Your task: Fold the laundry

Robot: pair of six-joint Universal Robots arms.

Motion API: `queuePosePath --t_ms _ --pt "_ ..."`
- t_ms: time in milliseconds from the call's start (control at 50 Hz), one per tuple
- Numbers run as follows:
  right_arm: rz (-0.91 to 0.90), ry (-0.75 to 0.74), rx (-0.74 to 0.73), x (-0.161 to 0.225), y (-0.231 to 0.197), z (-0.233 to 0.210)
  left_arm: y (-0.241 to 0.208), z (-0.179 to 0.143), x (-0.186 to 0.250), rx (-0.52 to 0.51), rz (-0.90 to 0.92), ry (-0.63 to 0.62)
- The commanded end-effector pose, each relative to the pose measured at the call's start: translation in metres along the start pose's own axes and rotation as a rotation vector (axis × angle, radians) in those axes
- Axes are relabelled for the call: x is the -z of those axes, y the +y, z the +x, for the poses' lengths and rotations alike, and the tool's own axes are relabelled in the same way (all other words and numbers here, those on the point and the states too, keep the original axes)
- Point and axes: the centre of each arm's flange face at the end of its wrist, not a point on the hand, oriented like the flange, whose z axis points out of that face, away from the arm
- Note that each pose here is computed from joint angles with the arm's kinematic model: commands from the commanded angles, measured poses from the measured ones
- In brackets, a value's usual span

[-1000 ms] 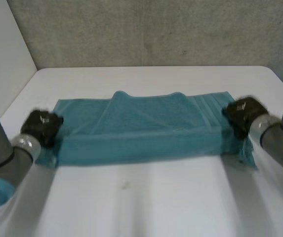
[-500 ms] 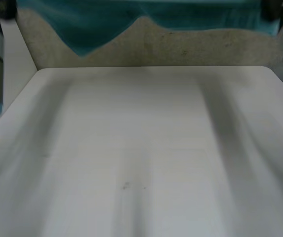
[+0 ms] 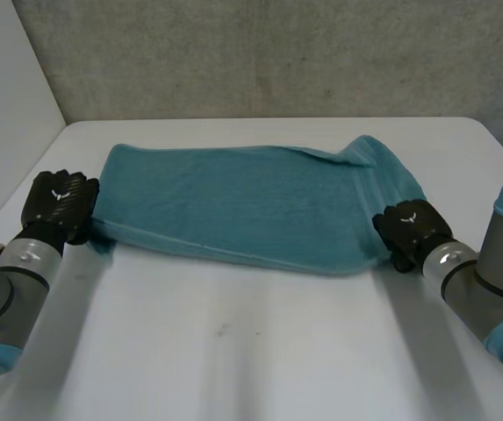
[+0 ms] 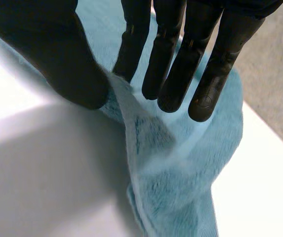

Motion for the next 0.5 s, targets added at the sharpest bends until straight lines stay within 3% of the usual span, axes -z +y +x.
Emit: queuePosePath --t_ms 20,200,500 --pt "-0.039 0.072 -0.091 0.007 0.011 0.025 -0.001 -0.012 0.005 -0.001 -0.007 -0.036" --pt "-0.010 0.137 -0.431 0.022 0.019 0.061 -0.001 -0.019 0.006 0.006 -0.009 -0.057" --pt "-0.057 0.060 -0.470 0.025 0.038 0.070 0.001 -0.020 0.007 0.011 -0.017 -0.060"
